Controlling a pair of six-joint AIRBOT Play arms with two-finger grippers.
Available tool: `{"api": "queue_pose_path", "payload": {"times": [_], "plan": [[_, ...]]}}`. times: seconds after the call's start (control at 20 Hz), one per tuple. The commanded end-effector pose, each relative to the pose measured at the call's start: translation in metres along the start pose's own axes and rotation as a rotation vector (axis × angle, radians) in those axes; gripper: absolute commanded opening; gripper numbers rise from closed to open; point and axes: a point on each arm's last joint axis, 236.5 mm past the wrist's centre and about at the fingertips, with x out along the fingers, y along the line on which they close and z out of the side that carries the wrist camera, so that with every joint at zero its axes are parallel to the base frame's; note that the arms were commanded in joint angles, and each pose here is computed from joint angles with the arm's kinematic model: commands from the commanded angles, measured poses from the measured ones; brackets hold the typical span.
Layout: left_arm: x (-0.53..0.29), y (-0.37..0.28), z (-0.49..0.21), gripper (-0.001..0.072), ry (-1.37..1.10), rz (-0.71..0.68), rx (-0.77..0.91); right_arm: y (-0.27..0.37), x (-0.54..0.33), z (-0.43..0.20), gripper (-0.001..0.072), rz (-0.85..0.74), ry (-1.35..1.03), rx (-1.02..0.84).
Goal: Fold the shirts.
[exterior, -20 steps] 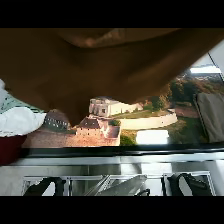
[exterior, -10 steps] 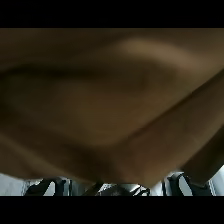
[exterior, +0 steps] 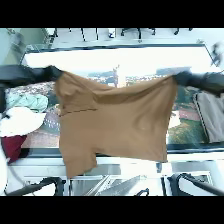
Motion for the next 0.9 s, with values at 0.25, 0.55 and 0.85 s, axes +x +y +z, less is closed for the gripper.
{"api": "queue_pose_path", "payload": {"times": [0.25, 0.55, 0.85], "plan": [[0.151, 0.105, -0.043, 0.0013, 0.135, 0.070, -0.182, -0.105, 0.142, -0.054, 0.0017, -0.066, 0.149, 0.209], [0.155, 0.114, 0.006, 0.0012, 0.111, 0.104, -0.167, -0.091, 0.135, -0.004, 0.0017, -0.038, 0.110, 0.107], [0.121, 0.147, -0.038, 0.0012, 0.362, 0.298, -0.086, -0.104, 0.117, -0.072, 0.0016, -0.152, 0.392, 0.072]]}}
